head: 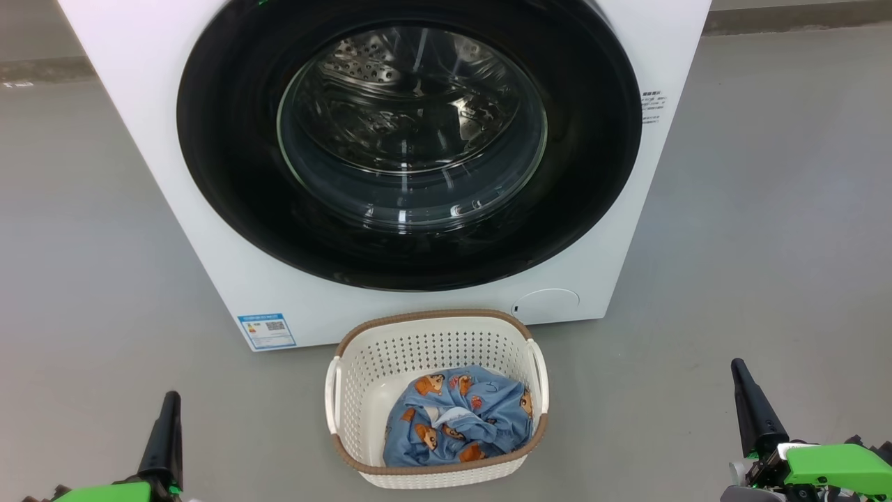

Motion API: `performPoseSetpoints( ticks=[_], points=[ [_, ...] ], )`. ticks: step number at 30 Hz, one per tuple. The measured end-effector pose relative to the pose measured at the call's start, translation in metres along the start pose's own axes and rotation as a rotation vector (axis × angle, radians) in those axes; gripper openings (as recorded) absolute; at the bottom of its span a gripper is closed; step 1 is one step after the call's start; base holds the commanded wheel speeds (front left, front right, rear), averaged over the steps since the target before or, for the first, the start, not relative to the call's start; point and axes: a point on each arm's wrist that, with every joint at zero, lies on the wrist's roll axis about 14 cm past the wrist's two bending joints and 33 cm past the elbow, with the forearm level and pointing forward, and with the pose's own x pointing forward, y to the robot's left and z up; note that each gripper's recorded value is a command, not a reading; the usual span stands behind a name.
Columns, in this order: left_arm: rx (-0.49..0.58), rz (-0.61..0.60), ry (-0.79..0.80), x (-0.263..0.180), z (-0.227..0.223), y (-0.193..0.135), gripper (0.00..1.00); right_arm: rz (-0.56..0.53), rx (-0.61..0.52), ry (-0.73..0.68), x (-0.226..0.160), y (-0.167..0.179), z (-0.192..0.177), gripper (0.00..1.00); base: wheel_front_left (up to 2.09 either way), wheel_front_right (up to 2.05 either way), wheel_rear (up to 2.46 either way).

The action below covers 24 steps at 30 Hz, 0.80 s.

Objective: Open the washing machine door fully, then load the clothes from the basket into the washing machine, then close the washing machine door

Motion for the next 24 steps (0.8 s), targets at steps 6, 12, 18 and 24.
performPoseSetpoints(
  ticks=[6, 12, 18, 24],
  points=[
    [0.000, 0.000, 0.000, 0.000, 0.000, 0.000, 0.00, 0.000, 0.000, 0.000, 0.000, 0.000, 0.000, 0.00, 0.00, 0.00, 0.00],
    [0.000, 0.000, 0.000, 0.000, 0.000, 0.000, 0.00, 0.000, 0.000, 0.000, 0.000, 0.000, 0.000, 0.00, 0.00, 0.00, 0.00],
    [-0.001, 0.003, 0.000, 0.000, 0.000, 0.001, 1.00, -0.003, 0.001, 0.000, 0.000, -0.001, 0.000, 1.00, 0.00, 0.00, 0.00],
    [-0.033, 0.117, 0.004, -0.017, -0.008, 0.040, 1.00, -0.120, 0.023, -0.008, -0.017, -0.041, -0.002, 1.00, 0.00, 0.00, 0.00]
  ],
)
